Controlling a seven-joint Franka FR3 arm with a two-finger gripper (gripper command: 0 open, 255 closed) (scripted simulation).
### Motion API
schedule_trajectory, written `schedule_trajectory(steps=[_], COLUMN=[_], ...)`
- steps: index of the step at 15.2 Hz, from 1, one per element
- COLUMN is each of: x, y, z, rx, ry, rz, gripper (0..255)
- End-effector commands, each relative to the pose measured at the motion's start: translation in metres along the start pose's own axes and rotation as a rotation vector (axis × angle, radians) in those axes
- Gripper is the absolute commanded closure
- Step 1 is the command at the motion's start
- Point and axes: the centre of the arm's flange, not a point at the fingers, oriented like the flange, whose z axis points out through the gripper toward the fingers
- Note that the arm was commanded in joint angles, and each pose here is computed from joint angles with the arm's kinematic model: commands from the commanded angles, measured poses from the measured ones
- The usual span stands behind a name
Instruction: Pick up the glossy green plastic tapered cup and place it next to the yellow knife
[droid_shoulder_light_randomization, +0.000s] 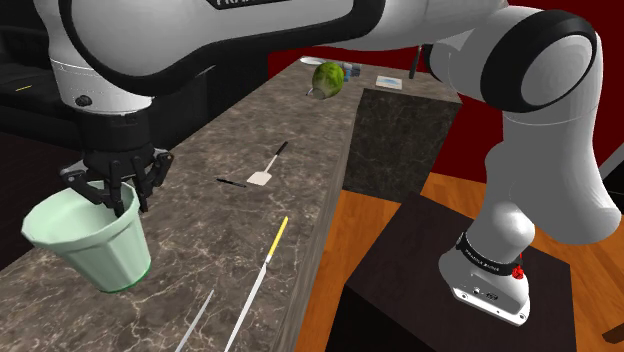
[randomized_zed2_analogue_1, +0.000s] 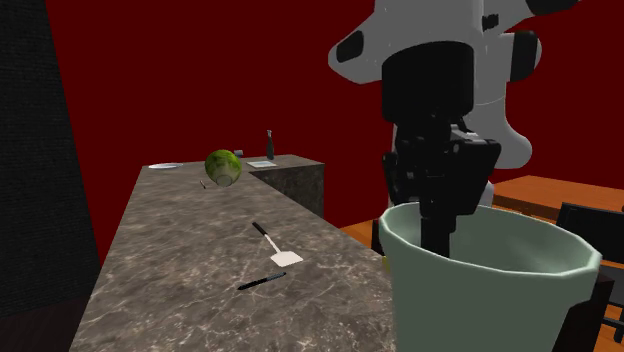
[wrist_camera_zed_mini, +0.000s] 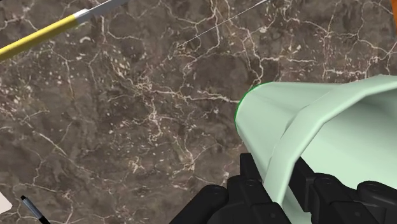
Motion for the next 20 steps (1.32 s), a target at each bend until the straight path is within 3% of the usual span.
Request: schedule_trajectory(steps=[1,18,20], x=[0.0,-0.001,-0.001], y=[0.001,0.02,0.02], z=[0.009,0.099,0.099], rx=[0.001,0.001,0.001], ry=[0.001,0.001,0.001], rz=[0.0,0.0,0.0], gripper=[255,255,255])
